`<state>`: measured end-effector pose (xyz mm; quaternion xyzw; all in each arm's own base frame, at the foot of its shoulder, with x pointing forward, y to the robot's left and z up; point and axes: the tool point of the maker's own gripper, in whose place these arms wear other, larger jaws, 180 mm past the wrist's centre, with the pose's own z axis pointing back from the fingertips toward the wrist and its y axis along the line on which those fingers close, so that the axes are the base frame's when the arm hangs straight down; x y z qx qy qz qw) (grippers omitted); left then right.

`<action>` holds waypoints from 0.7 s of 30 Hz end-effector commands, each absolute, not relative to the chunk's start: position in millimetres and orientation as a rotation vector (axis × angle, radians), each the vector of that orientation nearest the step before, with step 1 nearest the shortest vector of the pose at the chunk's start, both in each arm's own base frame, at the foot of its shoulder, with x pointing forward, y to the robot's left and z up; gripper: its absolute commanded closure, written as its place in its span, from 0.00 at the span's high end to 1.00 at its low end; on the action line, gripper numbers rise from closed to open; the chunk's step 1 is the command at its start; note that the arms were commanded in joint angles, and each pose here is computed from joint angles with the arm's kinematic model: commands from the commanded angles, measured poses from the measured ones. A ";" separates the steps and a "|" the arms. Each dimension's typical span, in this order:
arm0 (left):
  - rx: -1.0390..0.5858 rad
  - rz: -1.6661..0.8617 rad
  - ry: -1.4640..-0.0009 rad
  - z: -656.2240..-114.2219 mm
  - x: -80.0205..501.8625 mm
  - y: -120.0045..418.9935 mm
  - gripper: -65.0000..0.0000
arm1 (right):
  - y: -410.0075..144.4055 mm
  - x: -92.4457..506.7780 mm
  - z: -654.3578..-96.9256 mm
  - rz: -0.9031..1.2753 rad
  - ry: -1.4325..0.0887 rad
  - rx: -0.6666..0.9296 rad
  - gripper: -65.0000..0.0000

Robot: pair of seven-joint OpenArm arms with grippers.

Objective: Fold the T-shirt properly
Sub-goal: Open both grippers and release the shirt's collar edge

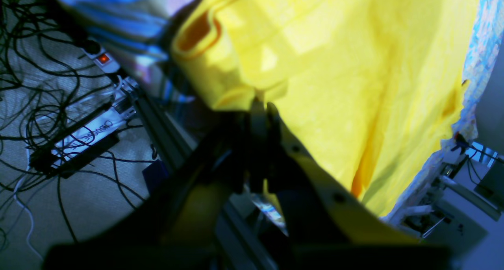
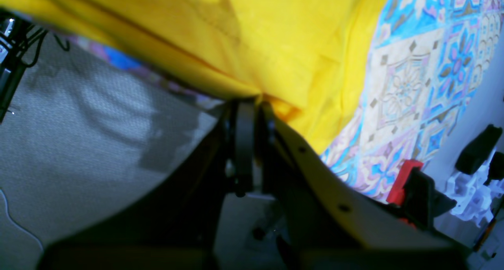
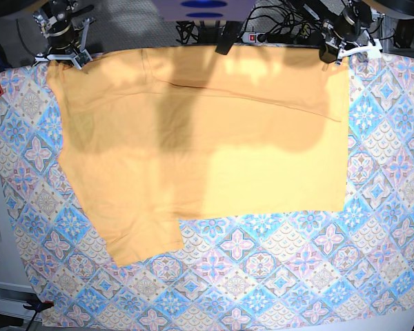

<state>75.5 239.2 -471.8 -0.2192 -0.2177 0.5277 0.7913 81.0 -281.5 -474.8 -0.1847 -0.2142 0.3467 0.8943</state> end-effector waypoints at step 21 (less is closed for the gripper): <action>-0.489 1.115 -0.386 -470.9 55.1 231.0 0.28 | -312.2 73.4 -461.0 0.693 -0.423 -0.457 0.08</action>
